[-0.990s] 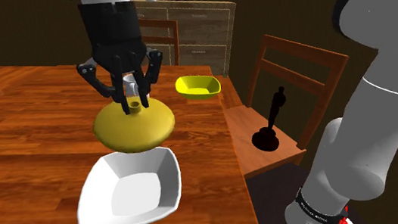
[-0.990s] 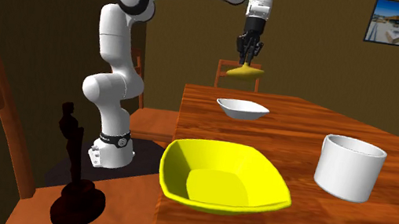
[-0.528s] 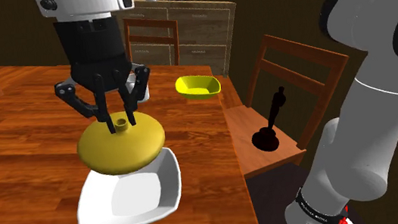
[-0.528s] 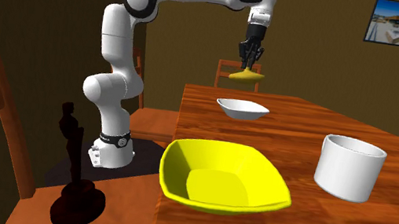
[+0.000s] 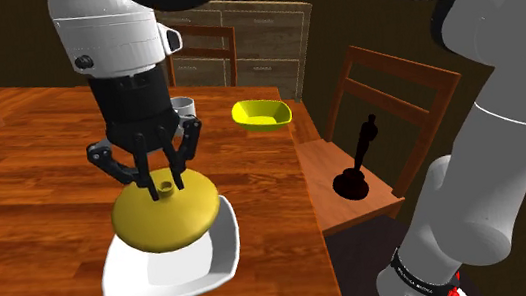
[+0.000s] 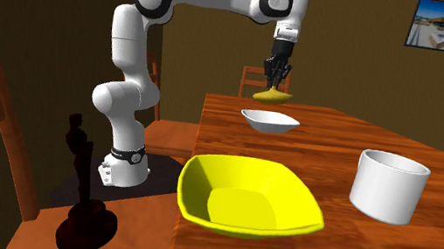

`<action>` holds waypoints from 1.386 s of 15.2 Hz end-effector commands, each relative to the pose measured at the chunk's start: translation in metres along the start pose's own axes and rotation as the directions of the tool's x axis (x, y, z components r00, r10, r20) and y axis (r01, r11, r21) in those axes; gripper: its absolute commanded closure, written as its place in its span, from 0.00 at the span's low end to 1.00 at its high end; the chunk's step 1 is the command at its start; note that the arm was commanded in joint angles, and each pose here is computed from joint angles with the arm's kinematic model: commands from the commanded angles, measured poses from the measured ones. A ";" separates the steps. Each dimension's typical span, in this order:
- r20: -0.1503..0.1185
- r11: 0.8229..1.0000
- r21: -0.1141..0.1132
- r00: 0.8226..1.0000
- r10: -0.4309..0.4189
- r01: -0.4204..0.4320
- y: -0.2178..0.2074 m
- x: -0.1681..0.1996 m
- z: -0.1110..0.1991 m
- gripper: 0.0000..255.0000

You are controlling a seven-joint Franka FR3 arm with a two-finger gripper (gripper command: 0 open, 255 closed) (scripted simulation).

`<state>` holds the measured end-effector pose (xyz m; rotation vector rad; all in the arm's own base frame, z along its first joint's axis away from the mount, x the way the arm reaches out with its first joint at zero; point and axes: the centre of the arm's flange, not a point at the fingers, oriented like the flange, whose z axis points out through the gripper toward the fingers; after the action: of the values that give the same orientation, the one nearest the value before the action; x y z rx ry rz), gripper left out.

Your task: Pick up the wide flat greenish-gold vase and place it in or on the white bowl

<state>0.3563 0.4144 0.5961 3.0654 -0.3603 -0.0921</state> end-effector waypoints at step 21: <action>0.000 1.000 0.001 1.000 0.000 0.000 -0.003 0.003 0.050 0.00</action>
<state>0.3564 0.4147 0.5458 3.0661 -0.3603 -0.0913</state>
